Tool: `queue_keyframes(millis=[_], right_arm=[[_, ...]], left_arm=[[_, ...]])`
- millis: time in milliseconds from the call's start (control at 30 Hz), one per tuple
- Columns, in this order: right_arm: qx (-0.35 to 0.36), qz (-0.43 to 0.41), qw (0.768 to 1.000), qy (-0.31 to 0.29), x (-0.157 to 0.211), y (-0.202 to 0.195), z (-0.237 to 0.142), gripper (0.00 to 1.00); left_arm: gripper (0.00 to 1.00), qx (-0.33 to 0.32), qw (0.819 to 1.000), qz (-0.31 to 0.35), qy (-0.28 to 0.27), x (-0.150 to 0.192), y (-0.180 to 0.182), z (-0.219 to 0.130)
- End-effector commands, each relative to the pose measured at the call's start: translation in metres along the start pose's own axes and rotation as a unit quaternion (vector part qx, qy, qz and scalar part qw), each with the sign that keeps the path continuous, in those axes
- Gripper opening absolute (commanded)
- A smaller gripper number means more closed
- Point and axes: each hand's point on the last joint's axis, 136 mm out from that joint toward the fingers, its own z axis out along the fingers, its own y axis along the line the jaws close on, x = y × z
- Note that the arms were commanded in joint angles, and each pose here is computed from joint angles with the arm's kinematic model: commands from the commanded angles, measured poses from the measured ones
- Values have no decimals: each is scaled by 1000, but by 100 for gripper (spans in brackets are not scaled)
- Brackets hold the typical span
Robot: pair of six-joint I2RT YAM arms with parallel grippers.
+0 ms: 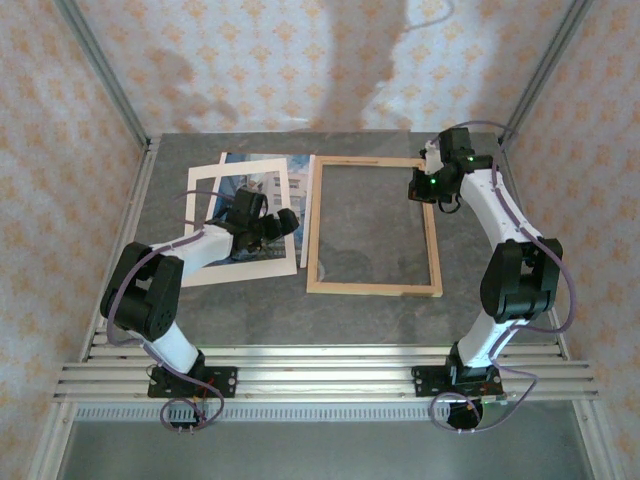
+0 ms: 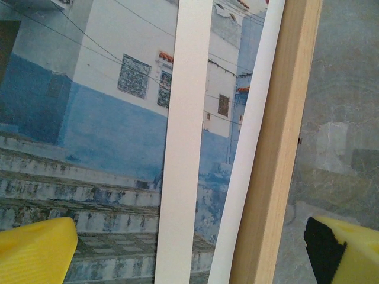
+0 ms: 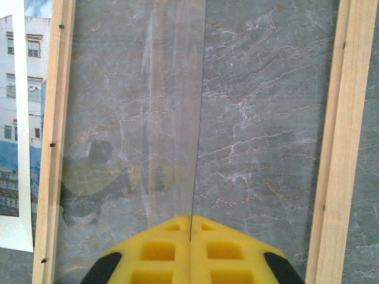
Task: Put the photo into the frame
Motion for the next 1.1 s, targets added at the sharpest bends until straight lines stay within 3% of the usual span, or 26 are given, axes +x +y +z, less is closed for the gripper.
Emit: queue_keyframes(millis=[0, 800, 1067], right_arm=[[11, 9, 1000, -13, 1, -4, -11, 0], [-11, -2, 1000, -28, -4, 5, -16, 0], [-117, -9, 991, -60, -18, 53, -55, 0]], left_arm=[[100, 12, 1000, 2, -4, -6, -11, 2], [100, 12, 1000, 3, -2, -4, -11, 2], [100, 12, 1000, 6, -9, -8, -13, 1]])
